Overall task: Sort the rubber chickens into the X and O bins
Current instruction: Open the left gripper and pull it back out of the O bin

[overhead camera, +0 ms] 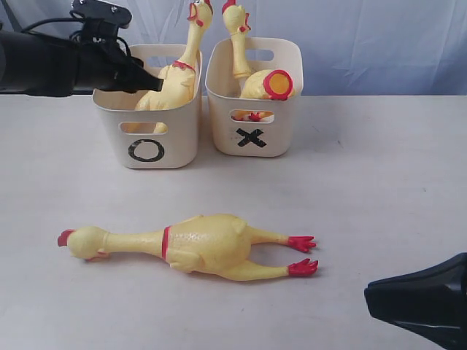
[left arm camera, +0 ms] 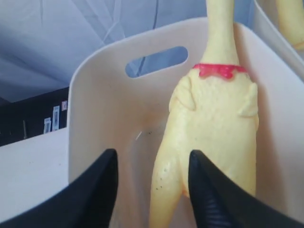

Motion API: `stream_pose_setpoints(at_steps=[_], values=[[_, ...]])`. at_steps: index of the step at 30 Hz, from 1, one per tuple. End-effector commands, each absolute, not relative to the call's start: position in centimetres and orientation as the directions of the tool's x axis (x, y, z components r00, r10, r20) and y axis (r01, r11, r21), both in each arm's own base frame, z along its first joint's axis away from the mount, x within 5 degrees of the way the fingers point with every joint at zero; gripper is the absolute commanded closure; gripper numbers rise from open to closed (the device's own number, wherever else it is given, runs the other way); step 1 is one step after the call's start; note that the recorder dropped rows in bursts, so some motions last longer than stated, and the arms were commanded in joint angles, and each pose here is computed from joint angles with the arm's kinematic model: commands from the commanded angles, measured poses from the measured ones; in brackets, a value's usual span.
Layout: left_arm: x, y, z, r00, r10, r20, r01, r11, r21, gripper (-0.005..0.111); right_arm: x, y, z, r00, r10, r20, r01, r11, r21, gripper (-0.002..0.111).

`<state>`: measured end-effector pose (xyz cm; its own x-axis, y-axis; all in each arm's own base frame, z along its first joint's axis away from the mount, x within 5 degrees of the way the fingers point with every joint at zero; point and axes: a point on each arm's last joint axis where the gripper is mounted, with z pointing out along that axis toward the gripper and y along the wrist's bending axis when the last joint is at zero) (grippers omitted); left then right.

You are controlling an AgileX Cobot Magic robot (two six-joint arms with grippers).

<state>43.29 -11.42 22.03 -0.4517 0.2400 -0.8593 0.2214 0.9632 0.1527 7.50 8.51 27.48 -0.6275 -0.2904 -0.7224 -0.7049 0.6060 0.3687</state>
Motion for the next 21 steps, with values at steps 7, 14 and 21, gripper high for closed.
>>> stream_pose_setpoints(at_steps=[7, 14, 21], values=[[41.7, -10.9, 27.0, -0.375, 0.155, -0.914, 0.177, 0.98, 0.094, 0.062, 7.4, 8.5, 27.5, -0.621, -0.287, -0.73, -0.708, 0.605, 0.364, 0.109], [39.3, -10.2, 27.3, -0.383, 0.194, -0.903, 0.192, 0.973, 0.127, 0.062, 7.4, 8.5, 27.5, -0.621, -0.287, -0.73, -0.708, 0.605, 0.364, 0.109], [36.2, -9.3, 28.8, -0.362, 0.21, -0.908, 0.203, 0.969, 0.143, 0.062, 7.4, 8.5, 27.5, -0.621, -0.287, -0.73, -0.708, 0.605, 0.364, 0.109]])
